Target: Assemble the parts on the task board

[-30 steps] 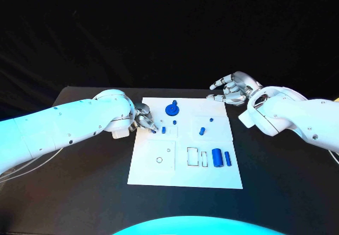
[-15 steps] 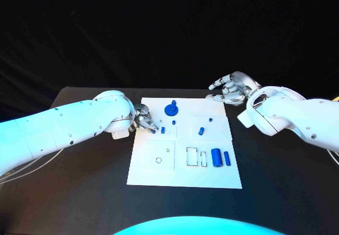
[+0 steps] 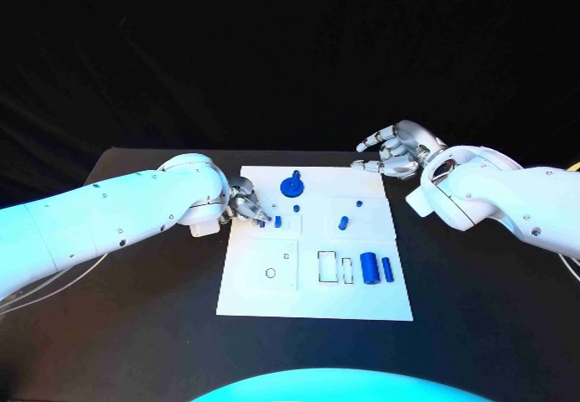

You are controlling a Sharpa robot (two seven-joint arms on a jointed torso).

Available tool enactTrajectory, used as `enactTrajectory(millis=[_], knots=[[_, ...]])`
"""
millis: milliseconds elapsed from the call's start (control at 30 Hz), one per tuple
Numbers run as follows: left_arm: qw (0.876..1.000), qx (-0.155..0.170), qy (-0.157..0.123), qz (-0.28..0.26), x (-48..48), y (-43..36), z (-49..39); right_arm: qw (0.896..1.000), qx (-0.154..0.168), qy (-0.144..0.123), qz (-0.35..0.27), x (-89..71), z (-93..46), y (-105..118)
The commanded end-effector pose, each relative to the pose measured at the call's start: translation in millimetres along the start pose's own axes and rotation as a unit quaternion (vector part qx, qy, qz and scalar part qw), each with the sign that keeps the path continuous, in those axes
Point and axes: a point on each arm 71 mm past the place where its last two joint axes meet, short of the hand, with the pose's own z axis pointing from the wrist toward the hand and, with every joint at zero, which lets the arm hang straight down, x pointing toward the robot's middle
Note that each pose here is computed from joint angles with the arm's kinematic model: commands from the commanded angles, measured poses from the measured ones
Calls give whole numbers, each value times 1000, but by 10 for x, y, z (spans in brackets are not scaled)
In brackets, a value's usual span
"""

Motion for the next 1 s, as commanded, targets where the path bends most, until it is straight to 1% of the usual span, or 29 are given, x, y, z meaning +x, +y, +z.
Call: enactTrajectory(millis=[33,333,500,633,767,833,933,1000], knots=[[1000,-2,3,1,21,18,6,1000,-2,1,0,5,-3,3],[1000,1,-12,-12,4,54,-29,1000,-3,1,0,3,-1,2],[999,6,-23,-29,-31,58,-56,1000,-3,0,0,3,1,-1],[998,13,-34,-45,-73,46,-86,1000,-3,0,0,2,0,-3],[996,30,-41,-76,-120,23,-122,1000,-2,0,0,0,0,-6],[994,44,-44,-95,-144,9,-144,1000,-2,-1,0,-2,1,-9],[989,71,-52,-120,-180,-23,-173,1000,-2,-1,0,-5,1,-12],[985,97,-65,-130,-208,-61,-188,1000,-2,-2,0,-7,2,-15]])
